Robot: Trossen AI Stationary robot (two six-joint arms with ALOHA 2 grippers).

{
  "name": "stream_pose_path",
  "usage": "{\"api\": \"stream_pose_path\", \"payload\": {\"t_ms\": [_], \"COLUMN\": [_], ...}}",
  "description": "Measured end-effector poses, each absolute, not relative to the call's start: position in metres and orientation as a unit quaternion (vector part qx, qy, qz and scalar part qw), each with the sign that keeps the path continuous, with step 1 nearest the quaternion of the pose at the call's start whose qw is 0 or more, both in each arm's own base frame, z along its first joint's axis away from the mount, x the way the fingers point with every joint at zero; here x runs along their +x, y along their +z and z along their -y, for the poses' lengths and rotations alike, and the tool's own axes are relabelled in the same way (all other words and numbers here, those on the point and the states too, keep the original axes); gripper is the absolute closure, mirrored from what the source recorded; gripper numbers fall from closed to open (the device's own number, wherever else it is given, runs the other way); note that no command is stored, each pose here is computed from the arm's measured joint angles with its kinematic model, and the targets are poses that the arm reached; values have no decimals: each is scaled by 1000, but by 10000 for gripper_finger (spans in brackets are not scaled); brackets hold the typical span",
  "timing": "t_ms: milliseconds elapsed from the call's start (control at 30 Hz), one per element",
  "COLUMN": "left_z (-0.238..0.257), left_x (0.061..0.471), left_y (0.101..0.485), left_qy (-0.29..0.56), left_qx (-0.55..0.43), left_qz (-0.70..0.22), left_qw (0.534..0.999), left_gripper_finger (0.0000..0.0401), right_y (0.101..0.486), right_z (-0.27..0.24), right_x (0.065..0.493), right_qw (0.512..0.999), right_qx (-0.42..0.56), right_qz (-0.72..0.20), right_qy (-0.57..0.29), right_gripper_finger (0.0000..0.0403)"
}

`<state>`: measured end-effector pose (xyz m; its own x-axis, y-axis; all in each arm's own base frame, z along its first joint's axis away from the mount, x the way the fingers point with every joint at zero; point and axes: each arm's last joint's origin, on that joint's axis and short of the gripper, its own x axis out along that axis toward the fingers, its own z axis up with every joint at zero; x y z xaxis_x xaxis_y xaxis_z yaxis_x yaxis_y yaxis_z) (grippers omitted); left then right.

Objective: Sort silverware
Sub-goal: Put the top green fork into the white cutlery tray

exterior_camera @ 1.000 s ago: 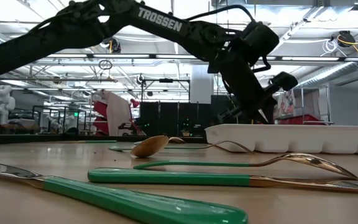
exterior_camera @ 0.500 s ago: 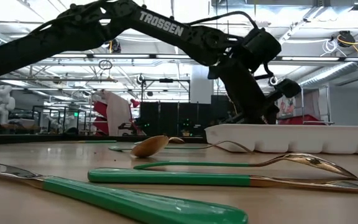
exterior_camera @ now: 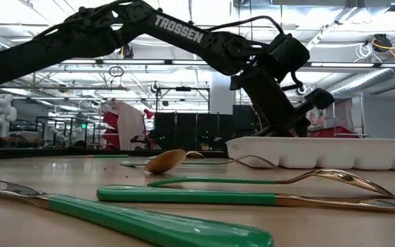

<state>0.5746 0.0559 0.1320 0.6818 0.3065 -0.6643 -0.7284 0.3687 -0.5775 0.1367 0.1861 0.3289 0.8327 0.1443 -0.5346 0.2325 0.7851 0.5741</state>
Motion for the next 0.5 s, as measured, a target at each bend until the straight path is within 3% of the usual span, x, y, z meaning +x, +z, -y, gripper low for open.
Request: {"api": "stream_pose_path", "payload": {"t_ms": [500], "left_z": [-66], "left_x": [577], "left_y": [134], "left_qy": [291], "left_qx": [-472], "left_qz": [-229], "left_qw": [800], "left_gripper_finger": [329], "right_y": [330], "right_z": [-187], "right_x": [137], "right_qw": [904], "right_qx": [319], "right_qz": [-284], "right_qy": [-16], "right_gripper_finger": [213]}}
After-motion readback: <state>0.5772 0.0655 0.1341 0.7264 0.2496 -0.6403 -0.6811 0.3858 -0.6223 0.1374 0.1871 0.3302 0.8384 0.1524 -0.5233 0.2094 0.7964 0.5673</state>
